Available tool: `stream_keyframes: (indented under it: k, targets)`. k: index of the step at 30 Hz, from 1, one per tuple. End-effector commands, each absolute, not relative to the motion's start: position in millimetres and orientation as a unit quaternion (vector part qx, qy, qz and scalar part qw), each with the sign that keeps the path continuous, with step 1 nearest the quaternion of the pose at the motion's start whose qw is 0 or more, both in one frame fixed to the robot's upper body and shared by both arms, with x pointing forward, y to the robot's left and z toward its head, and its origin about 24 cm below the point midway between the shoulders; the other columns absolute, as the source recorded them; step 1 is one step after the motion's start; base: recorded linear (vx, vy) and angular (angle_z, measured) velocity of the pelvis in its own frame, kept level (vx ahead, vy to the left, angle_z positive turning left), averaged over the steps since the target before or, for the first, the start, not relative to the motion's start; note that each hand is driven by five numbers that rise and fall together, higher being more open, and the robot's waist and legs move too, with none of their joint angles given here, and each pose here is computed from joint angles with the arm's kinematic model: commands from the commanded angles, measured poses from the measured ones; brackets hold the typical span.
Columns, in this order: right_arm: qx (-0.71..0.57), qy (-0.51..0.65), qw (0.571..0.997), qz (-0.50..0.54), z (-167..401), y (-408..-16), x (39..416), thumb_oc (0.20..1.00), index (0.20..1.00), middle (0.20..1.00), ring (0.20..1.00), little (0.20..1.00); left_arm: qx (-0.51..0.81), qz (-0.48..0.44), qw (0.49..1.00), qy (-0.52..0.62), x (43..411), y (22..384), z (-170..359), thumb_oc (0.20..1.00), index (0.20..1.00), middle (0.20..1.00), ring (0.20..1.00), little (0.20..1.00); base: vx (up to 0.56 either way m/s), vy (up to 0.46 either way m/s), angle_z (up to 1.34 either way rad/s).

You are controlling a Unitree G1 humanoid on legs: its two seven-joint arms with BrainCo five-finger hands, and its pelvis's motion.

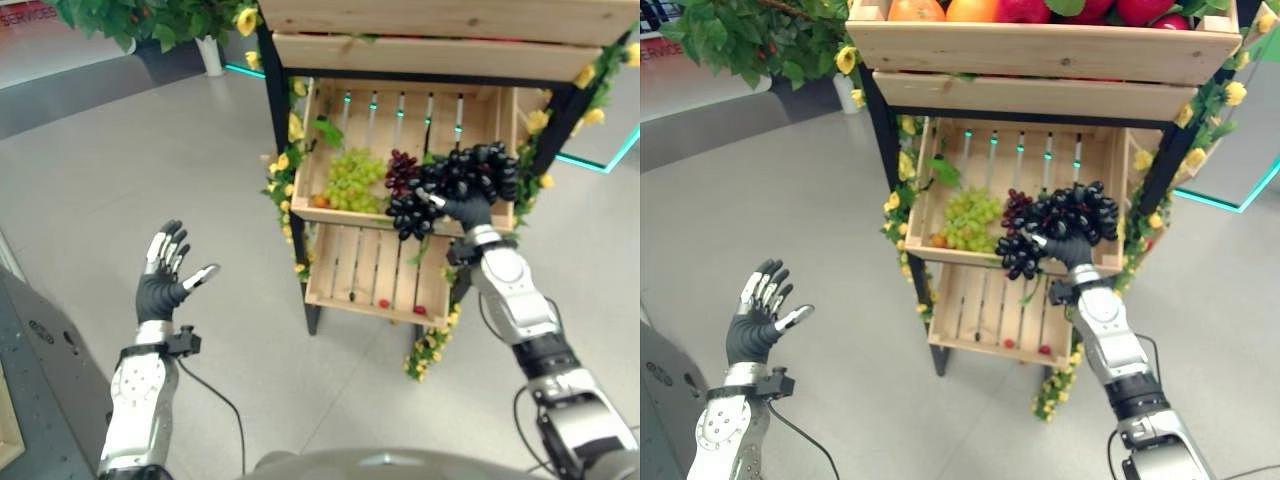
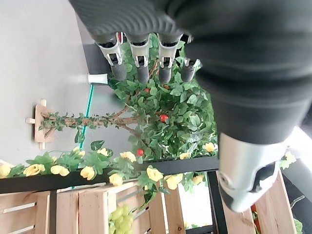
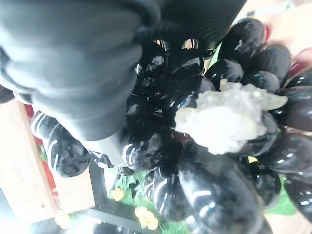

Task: Pick up the fruits from the basket on one side to the basket on the other side

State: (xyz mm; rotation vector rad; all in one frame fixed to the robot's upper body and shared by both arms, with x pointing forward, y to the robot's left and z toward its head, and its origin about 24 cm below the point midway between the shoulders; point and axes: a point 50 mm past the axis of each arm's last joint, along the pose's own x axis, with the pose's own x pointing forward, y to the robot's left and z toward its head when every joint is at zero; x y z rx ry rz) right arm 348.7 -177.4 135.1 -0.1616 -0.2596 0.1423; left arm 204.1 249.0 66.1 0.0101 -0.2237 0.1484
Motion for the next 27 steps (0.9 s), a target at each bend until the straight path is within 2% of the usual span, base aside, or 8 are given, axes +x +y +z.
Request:
stream_keyframes:
  k: [1, 11, 27]
  targets:
    - [-0.081, -0.225, 0.968, 0.074, 193.3, -163.2, 363.2, 0.200, 0.200, 0.200, 0.200, 0.200, 0.022, 0.018, 0.986, -0.166, 206.2, 239.8, 94.4, 1.000, 1.000, 1.000, 1.000, 1.000, 0.00, 0.000, 0.00]
    - [-0.094, -0.230, 0.967, 0.062, 222.0, -154.2, 384.3, 0.200, 0.200, 0.200, 0.200, 0.200, 0.016, 0.002, 0.987, -0.160, 207.0, 237.6, 93.9, 1.000, 1.000, 1.000, 1.000, 1.000, 0.00, -0.001, 0.00]
    - [-0.102, -0.206, 0.973, -0.031, 246.9, -186.0, 405.9, 0.200, 0.200, 0.200, 0.200, 0.200, 0.012, -0.001, 0.985, -0.172, 206.0, 239.1, 100.0, 1.000, 1.000, 1.000, 1.000, 1.000, 0.00, 0.000, 0.03]
